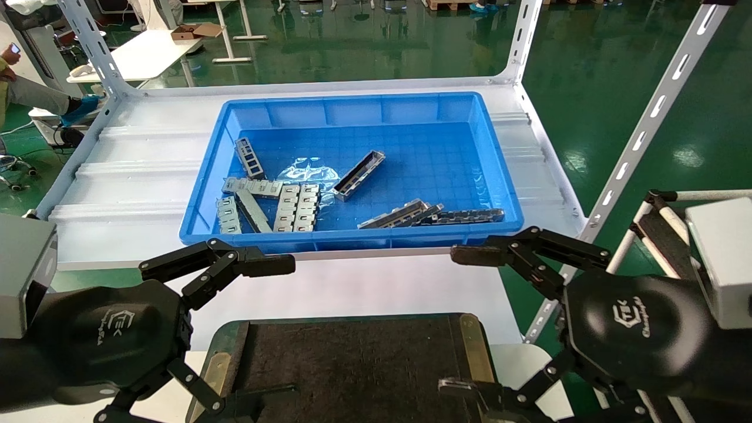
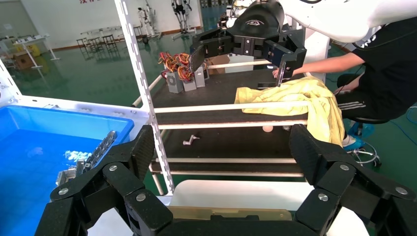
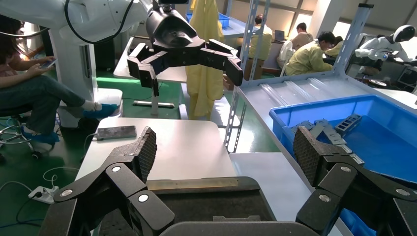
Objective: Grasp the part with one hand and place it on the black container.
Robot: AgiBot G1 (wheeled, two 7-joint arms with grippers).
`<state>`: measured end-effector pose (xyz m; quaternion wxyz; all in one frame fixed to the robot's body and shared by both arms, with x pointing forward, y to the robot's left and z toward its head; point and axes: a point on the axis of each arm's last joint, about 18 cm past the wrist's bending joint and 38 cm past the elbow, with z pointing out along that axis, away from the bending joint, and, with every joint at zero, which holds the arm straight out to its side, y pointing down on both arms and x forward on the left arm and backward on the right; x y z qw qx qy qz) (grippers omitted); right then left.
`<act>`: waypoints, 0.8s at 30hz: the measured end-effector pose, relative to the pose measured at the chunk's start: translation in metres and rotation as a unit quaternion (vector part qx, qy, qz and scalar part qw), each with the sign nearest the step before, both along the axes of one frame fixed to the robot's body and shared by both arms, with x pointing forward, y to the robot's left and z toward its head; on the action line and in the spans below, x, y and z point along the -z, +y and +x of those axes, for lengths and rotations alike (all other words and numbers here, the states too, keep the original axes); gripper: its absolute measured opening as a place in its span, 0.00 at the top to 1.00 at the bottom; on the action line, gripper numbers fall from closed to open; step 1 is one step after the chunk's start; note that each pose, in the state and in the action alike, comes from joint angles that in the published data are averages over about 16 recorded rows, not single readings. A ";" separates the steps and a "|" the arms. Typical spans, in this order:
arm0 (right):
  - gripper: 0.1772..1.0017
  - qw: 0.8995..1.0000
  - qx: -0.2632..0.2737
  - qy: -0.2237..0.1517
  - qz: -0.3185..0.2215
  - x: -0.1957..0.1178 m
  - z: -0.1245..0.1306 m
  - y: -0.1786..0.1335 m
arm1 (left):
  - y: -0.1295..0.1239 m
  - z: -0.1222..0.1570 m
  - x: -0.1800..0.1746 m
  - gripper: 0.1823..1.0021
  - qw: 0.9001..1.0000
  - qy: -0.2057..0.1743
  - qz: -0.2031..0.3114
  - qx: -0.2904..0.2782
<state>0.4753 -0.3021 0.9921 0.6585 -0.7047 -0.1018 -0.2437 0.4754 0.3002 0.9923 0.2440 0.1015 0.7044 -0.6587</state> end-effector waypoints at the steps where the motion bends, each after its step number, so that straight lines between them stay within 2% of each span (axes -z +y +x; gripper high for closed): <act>1: 0.00 1.000 0.000 0.000 0.000 0.000 0.000 0.000 | 0.000 0.000 0.000 0.00 1.000 0.000 0.000 0.000; 24: 0.00 1.000 0.000 0.000 0.000 0.000 0.000 0.000 | 0.000 0.000 0.000 0.00 1.000 0.000 0.000 0.000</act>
